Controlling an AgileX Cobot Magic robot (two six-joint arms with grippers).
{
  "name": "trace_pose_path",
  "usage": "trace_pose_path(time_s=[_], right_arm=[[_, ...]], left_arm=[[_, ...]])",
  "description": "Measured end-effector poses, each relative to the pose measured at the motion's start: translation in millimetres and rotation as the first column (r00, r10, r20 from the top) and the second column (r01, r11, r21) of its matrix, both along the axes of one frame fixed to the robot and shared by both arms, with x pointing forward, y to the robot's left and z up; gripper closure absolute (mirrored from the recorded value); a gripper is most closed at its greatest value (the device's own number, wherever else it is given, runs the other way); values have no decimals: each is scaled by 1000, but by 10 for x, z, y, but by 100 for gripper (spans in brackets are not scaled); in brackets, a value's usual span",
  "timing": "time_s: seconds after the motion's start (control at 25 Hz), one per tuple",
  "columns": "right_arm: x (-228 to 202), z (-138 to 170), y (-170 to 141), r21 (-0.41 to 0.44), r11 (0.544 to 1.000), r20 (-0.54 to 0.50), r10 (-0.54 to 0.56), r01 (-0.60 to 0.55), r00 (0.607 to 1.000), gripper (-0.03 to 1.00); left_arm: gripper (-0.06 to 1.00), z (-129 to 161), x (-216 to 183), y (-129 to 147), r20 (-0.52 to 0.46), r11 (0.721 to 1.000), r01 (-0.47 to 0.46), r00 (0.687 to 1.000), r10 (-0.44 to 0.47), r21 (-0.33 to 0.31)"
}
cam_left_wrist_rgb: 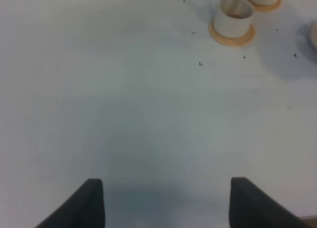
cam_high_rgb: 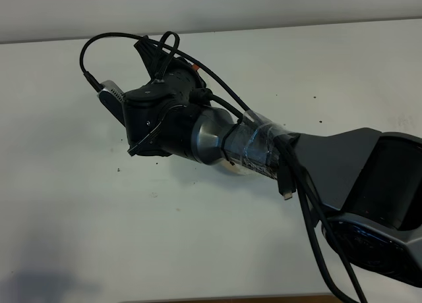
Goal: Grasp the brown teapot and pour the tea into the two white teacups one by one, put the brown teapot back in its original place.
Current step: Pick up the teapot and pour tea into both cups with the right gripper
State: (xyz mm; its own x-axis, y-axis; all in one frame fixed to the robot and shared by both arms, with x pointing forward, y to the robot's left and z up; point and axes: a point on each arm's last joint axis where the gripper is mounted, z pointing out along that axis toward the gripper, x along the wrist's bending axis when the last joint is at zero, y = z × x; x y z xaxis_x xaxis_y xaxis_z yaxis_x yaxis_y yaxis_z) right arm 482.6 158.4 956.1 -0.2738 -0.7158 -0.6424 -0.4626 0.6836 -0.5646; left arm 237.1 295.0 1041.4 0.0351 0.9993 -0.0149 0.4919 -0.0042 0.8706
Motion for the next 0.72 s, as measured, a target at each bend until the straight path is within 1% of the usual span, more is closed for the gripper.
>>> trace_pose_path(time_s=[0.2, 0.44, 0.72], right_arm=[[11, 18, 2, -35, 999, 28, 24, -23, 999, 84], [13, 20, -2, -75, 996, 37, 43, -41, 998, 84], [-9, 27, 10, -101, 993, 48, 62, -57, 997, 84]], left_arm=[[37, 0, 0, 0, 0, 1000, 0, 1000, 0, 0], [37, 0, 0, 0, 0, 1000, 0, 1000, 0, 0], [37, 0, 0, 0, 0, 1000, 0, 1000, 0, 0]])
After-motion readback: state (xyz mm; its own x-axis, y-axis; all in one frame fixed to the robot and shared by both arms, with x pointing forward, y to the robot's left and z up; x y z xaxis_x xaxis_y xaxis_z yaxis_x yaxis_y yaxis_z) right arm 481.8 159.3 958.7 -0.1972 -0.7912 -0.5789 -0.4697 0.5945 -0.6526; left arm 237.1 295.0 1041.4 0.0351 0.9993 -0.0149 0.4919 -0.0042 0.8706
